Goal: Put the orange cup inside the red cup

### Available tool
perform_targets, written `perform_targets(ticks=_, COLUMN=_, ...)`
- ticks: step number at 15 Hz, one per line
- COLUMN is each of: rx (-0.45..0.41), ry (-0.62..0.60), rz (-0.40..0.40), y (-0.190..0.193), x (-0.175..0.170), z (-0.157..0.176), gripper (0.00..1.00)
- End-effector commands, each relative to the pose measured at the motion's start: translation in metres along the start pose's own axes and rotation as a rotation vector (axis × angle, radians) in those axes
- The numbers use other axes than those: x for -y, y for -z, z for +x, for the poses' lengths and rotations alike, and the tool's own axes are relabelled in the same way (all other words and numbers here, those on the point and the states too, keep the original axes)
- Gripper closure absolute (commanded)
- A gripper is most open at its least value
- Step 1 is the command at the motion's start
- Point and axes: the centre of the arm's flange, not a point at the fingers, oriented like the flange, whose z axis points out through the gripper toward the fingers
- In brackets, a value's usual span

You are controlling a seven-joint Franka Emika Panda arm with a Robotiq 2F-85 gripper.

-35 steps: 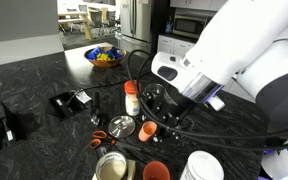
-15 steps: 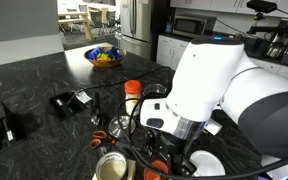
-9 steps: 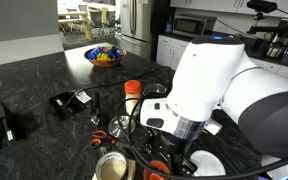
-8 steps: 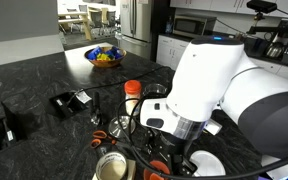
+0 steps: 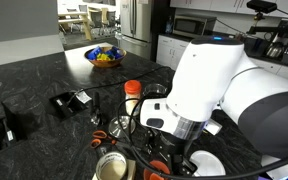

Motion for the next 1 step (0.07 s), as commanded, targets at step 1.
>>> perform_targets(ticks=1, rx=0.0, ry=0.0, rz=0.0, y=0.0, x=0.0, z=0.0, gripper=0.26)
